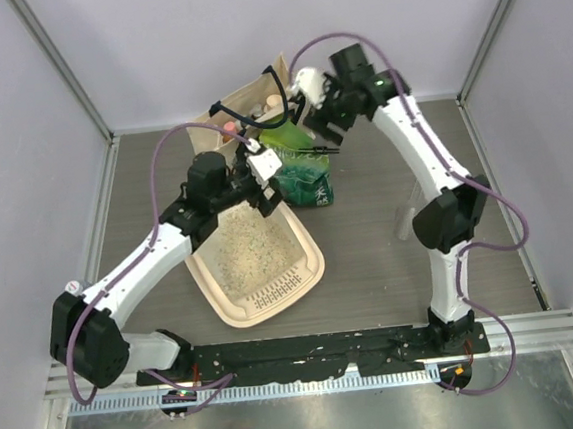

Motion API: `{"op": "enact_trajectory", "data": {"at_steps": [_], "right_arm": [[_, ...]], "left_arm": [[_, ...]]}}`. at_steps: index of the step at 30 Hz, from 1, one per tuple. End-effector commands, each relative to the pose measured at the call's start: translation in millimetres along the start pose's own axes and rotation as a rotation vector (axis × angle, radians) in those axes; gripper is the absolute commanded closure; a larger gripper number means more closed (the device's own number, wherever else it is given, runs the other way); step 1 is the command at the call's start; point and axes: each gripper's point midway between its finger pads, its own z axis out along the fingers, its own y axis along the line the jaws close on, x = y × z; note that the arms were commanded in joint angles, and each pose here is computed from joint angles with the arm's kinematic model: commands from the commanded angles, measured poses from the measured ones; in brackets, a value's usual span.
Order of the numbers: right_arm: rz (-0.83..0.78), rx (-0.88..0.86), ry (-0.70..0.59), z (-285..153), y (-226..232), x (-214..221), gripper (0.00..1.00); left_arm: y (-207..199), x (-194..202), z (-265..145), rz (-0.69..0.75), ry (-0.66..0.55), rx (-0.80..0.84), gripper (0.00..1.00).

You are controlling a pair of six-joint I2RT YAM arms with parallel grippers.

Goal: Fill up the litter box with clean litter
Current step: Clamp the cat litter bag at the center of the board, then reset both arms

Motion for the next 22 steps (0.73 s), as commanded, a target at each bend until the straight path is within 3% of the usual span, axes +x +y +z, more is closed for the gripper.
{"op": "enact_trajectory", "data": {"at_steps": [1,3,8,13,22], "right_arm": [[0.379,0.259,-0.257,-102,-82,-6,0.14],[0.492,0.302,-0.262,-113,-91,10,0.14],[0.798,0.511,-0.100,-106,-105,83,0.14],[0.882,0.581,-0.124,-109,-105,110,0.14],[0.994,0.574,-0.198,-115,-106,114,0.16]], "left_arm": [[58,-61,-33,-0.040,-0.080,-0.272,0.00],[80,-70,-45,-0.085,-0.085,-0.364,0.00],[115,-70,-72,-0.186,-0.040,-0.514,0.00],[133,-61,-98,-0.199,0.009,-0.584,0.00],[165,-58,-139,-0.207,0.040,-0.729,0.00]]}}
